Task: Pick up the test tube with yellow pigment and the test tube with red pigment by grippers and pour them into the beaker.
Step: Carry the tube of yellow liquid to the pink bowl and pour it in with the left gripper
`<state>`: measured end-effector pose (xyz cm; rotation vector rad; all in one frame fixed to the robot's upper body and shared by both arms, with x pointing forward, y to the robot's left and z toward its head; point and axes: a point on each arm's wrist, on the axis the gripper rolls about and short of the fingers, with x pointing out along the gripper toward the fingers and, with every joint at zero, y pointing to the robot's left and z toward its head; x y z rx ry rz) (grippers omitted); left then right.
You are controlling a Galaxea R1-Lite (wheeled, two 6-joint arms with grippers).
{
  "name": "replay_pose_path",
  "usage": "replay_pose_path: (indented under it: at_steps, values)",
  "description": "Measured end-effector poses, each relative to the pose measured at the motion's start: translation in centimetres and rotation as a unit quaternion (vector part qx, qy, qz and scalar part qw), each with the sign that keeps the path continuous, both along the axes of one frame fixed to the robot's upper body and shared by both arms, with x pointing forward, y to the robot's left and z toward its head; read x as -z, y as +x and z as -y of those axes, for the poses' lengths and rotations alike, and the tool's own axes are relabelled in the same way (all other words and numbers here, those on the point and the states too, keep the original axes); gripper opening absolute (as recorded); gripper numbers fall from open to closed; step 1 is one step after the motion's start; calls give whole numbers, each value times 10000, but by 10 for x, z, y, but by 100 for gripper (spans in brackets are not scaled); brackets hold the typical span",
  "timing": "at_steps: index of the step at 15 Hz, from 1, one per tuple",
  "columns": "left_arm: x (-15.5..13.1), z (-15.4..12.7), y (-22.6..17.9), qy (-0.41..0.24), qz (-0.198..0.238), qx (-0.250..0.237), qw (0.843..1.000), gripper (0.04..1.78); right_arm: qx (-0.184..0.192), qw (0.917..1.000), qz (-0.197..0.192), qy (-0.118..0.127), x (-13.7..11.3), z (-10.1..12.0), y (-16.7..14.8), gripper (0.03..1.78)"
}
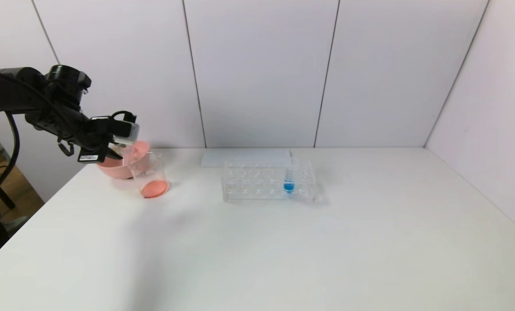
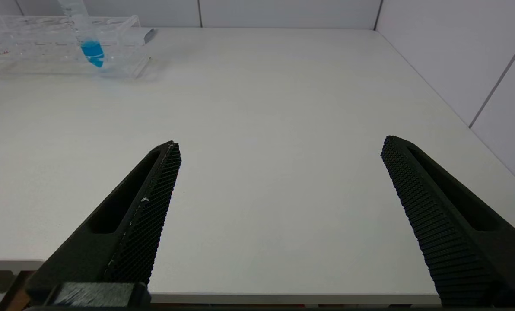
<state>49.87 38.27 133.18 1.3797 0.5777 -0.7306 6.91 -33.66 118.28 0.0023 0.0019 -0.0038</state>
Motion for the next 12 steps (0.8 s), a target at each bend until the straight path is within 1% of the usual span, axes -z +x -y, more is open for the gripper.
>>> replay_pose_path:
  at_steps: [6,10,12]
  values:
    - [2,3,1,3,-24,20,10000,44,-2,10000,0,-2,0,0,0,170]
    - [2,5,0,-61,-108,5,9999,44,0,10000,0,0,0,0,0,170]
    - [4,5,-1,-154,-233,-94,9996,44,0,10000,0,2,0,0,0,170]
